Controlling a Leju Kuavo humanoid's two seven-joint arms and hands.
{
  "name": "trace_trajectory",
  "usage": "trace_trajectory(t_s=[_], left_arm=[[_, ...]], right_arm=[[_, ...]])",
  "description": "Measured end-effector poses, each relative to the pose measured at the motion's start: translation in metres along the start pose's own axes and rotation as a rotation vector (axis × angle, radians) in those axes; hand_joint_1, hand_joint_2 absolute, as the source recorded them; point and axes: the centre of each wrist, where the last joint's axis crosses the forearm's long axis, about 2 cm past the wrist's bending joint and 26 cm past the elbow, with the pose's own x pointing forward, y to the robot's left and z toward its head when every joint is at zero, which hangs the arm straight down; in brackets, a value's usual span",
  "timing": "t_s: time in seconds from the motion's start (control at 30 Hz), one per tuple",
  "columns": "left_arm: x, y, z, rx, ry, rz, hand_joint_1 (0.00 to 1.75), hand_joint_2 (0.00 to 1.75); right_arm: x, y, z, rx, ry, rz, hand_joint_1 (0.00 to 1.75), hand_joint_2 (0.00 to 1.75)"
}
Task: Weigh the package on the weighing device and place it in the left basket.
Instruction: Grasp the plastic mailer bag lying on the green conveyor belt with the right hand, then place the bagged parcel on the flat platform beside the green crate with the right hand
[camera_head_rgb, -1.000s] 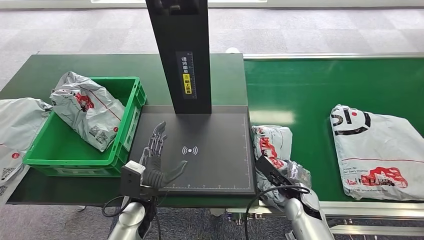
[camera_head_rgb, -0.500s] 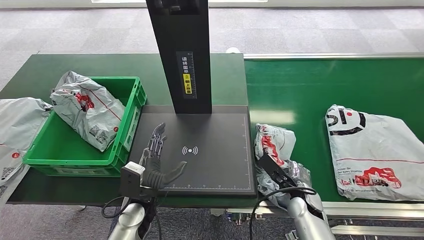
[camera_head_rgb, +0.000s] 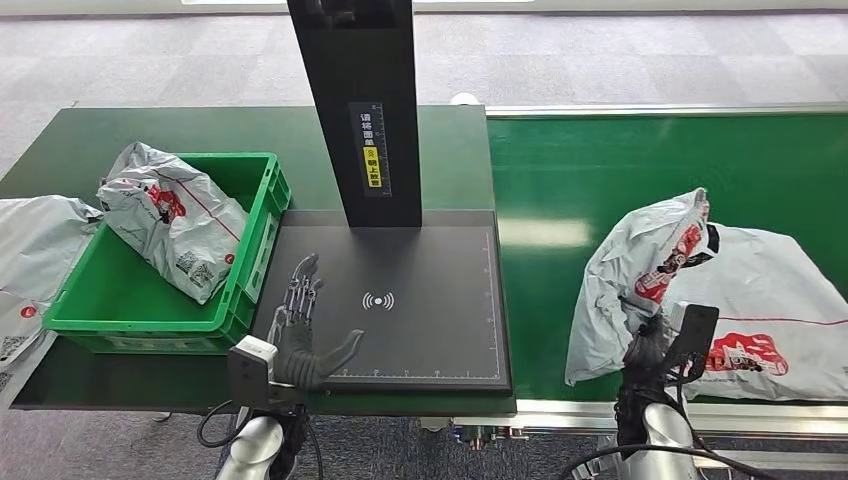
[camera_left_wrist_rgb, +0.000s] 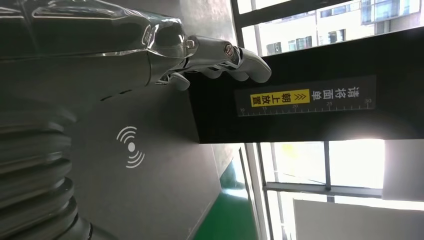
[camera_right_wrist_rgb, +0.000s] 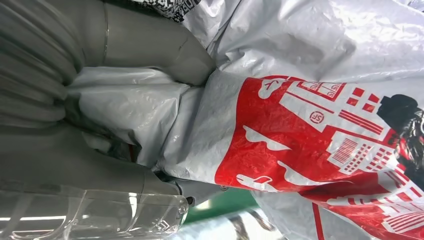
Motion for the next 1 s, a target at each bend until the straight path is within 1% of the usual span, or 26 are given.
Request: trace_trajectory(t_s=[0.1, 0.13, 0.23, 0.37, 0.5, 0.6, 0.73, 0.83, 0.9, 1.0], left_arm=[[0.001, 0.0, -0.001, -0.001, -0.007, 0.0, 0.0, 1.75], [0.001, 0.0, -0.002, -0.001, -0.009, 0.0, 0.0, 1.75], [0.001, 0.0, -0.002, 0.0, -0.02, -0.007, 0.0, 1.75], [0.001, 0.001, -0.002, 0.014, -0.042, -0.031, 0.0, 1.75], [0.002, 0.002, -0.002, 0.061, -0.091, -0.08, 0.0, 1.75], [0.004, 0.002, -0.003, 0.085, -0.116, -0.094, 0.0, 1.75], [0.006, 0.003, -0.004, 0.126, -0.149, -0.102, 0.0, 1.75], [0.008, 0.004, -0.005, 0.153, -0.165, -0.09, 0.0, 1.75], [0.009, 0.004, -0.006, 0.158, -0.168, -0.084, 0.0, 1.75], [0.01, 0.003, -0.007, 0.153, -0.169, -0.075, 0.0, 1.75]], right_arm=[[0.008, 0.003, 0.0, 0.009, -0.097, 0.04, 1.75, 1.75], [0.011, 0.005, 0.0, 0.022, -0.132, 0.077, 1.75, 1.75], [0.023, 0.018, -0.002, 0.091, -0.242, 0.253, 1.75, 1.75], [0.04, 0.045, -0.006, 0.203, -0.368, 0.479, 1.75, 1.75], [0.061, 0.082, -0.021, 0.322, -0.554, 0.805, 1.75, 1.75], [0.073, 0.109, -0.031, 0.404, -0.648, 0.901, 1.75, 1.75], [0.079, 0.131, -0.038, 0.525, -0.715, 1.015, 1.75, 1.75], [0.077, 0.15, -0.048, 0.681, -0.724, 1.165, 1.75, 1.75], [0.071, 0.161, -0.054, 0.793, -0.703, 1.265, 1.75, 1.75], [0.058, 0.168, -0.066, 0.962, -0.627, 1.398, 1.75, 1.75]])
